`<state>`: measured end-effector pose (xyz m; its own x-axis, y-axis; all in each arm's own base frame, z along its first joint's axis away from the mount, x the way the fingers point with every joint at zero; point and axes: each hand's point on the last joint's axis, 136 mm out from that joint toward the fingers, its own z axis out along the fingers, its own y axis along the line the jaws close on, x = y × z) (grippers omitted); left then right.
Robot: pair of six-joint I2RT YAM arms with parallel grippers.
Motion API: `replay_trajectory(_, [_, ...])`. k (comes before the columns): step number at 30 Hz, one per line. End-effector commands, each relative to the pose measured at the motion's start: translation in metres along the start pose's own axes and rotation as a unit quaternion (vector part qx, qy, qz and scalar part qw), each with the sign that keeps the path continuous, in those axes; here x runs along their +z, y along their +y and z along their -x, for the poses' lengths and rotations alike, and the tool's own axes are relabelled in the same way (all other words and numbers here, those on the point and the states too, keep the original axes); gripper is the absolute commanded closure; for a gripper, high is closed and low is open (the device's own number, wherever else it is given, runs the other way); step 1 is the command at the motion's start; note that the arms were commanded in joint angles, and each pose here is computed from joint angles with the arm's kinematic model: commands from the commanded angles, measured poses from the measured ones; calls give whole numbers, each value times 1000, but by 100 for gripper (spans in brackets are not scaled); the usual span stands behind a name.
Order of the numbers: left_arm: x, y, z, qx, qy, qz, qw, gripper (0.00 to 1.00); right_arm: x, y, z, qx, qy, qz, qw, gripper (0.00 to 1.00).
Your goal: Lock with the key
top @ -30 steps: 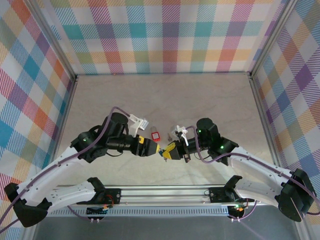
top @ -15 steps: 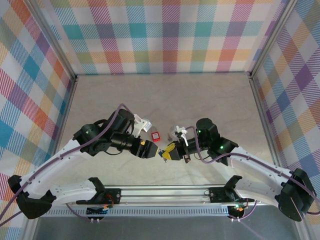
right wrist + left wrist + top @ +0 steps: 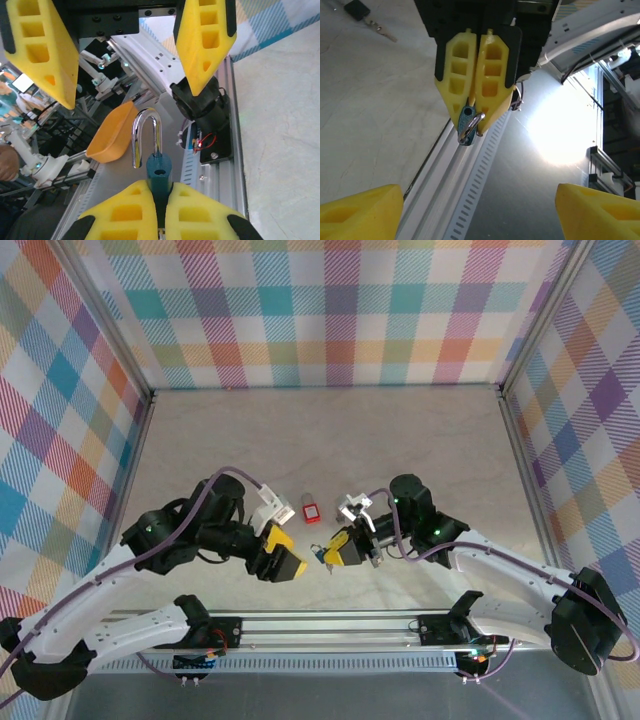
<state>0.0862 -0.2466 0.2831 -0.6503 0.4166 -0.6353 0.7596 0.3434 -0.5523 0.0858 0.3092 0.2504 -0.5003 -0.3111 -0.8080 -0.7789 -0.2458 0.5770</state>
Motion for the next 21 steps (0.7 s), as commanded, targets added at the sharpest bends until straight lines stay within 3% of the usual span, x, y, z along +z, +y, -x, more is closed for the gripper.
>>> replay_trajectory(1, [8, -9, 3, 36, -4, -36, 999, 20, 3, 16, 0, -9, 13, 47, 999, 100])
replay_trajectory(6, [24, -5, 21, 54, -22, -45, 997, 20, 7, 12, -1, 0, 22, 51, 998, 100])
replay_trajectory(10, [38, -4, 26, 47, -3, -69, 997, 30, 7, 12, 0, -3, 23, 47, 999, 100])
replay_trajectory(21, [30, -9, 11, 49, 9, -80, 996, 31, 5, 19, 1, -10, 21, 55, 998, 100])
